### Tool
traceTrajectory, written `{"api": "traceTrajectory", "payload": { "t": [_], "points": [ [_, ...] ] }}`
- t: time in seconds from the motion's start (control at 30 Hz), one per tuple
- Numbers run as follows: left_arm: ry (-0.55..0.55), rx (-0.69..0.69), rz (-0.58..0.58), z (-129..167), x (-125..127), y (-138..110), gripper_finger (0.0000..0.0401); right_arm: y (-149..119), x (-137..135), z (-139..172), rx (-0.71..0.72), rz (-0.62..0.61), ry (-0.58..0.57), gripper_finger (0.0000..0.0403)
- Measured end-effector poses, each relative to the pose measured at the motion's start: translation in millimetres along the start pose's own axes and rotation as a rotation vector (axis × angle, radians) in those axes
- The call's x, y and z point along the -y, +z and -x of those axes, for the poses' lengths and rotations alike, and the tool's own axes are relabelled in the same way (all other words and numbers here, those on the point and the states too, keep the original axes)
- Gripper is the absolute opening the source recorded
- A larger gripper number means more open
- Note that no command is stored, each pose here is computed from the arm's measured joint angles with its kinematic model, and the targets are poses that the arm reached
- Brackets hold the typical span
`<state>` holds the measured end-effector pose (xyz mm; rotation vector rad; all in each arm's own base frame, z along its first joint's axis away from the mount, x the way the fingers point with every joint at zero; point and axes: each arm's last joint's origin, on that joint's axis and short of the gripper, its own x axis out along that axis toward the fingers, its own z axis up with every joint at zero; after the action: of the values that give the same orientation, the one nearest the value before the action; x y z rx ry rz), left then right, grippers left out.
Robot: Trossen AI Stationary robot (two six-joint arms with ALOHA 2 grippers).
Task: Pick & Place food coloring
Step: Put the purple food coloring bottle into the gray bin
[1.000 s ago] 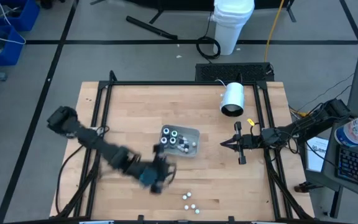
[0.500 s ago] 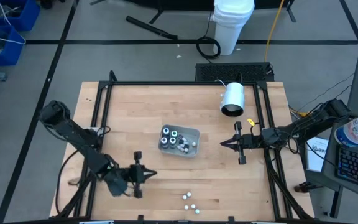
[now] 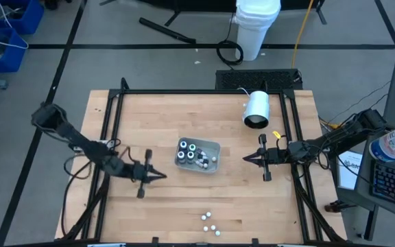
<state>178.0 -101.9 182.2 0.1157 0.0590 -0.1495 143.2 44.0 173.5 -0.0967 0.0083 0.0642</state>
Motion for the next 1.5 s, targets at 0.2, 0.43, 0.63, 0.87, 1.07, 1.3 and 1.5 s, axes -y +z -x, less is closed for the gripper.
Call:
{"api": "traceTrajectory", "payload": {
  "t": [0.2,0.43,0.63,0.87,1.07,1.3,1.5],
  "points": [
    [0.036,0.016,0.042,30.1,-21.9,-15.2,0.0004,0.0,0.0,0.0,0.000,-0.002,0.001,0.0000],
    [0.104,0.010,0.062,44.5,-29.7,-31.1,0.0003,-1.0,-0.1,0.0,-0.010,-0.025,0.003,0.0000],
    [0.125,-0.011,-0.046,46.1,-28.6,-33.2,0.0003,-2.0,-0.2,0.0,-0.020,-0.022,0.002,0.0000],
    [0.219,0.011,-0.166,54.8,-24.7,-24.2,0.0003,-2.1,-0.1,0.0,-0.022,-0.019,-0.001,0.0000],
    [0.218,-0.048,-0.235,69.7,-23.3,-23.4,0.0003,-0.1,0.1,0.0,-0.001,-0.017,-0.002,0.0000],
    [0.272,-0.053,-0.192,77.1,-35.0,-22.6,0.0002,1.2,0.1,0.0,0.012,-0.008,0.001,0.0000],
    [0.257,-0.032,-0.190,75.0,-41.5,-22.3,0.0002,-0.1,-0.1,-0.1,-0.001,-0.044,0.003,0.0000]
  ]
}}
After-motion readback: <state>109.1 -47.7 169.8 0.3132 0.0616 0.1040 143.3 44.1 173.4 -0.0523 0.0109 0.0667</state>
